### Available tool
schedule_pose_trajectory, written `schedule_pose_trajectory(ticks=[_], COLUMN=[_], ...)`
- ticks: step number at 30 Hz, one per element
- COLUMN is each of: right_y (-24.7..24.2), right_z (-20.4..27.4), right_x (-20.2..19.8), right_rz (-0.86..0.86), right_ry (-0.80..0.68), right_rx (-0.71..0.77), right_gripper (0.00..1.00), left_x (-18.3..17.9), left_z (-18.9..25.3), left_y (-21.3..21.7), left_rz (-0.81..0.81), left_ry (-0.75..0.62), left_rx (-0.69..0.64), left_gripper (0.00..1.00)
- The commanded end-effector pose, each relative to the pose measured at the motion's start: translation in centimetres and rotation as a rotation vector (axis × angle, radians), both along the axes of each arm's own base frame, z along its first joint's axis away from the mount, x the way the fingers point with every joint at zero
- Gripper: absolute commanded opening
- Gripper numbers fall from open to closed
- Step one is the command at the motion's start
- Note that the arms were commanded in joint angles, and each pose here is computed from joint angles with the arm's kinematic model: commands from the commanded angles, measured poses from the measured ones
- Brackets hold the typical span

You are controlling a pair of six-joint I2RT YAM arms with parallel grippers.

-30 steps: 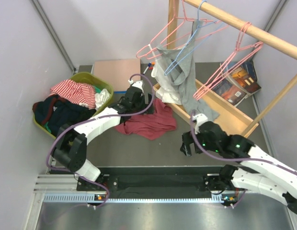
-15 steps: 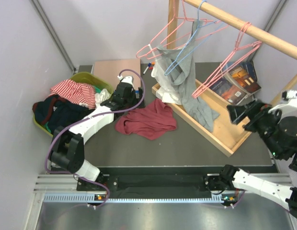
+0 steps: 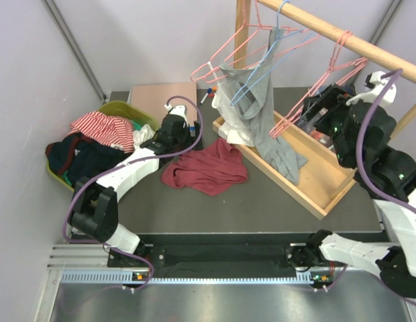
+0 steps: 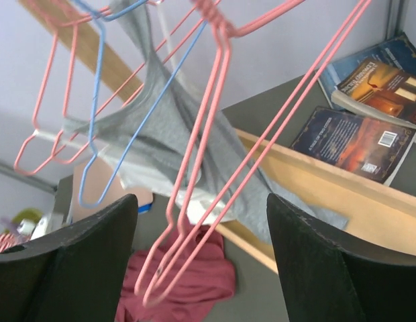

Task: Place the tank top on the hanger

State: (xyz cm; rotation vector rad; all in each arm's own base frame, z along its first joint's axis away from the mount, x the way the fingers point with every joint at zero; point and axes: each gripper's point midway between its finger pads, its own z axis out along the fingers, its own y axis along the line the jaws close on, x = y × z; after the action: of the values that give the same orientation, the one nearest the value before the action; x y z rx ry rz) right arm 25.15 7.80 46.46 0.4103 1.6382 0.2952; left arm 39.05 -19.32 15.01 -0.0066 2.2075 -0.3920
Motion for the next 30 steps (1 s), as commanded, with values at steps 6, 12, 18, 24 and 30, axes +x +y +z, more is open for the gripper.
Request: schedule_pose_trajectory(ticks=[6, 12, 18, 24, 30], right_y=[0.9, 0.8, 0.4, 0.2, -0.1], right_z=[1.4, 0.3, -1.0, -1.5, -2.0], right_x=[2.9, 4.4, 5.2, 4.8, 4.6], right_rz=[0.143, 0.175, 0.191, 0.189, 0.178], right_ry=[-0.072, -0.058, -0.026, -0.019, -0.013], right_rx=[0.093, 0.131, 0.139, 0.154, 0.166], right_gripper=[0.74, 0.70, 0.66, 0.63, 0.63], left_x=[1.4, 1.4, 1.4, 1.4, 1.5], left_z=[2.9, 3.0, 2.9, 2.6, 2.4], left_y=[-0.3, -0.1, 0.3, 0.4, 0.3], left_rz=[0.003, 0.008, 0.021, 0.023, 0.021], left_ry=[-0.095, -0.097, -0.097, -0.092, -0.087], left_rx=[-0.038, -0.038, -0.035, -0.040, -0.047], left_gripper=[0.99, 0.99, 0.99, 0.99, 0.99])
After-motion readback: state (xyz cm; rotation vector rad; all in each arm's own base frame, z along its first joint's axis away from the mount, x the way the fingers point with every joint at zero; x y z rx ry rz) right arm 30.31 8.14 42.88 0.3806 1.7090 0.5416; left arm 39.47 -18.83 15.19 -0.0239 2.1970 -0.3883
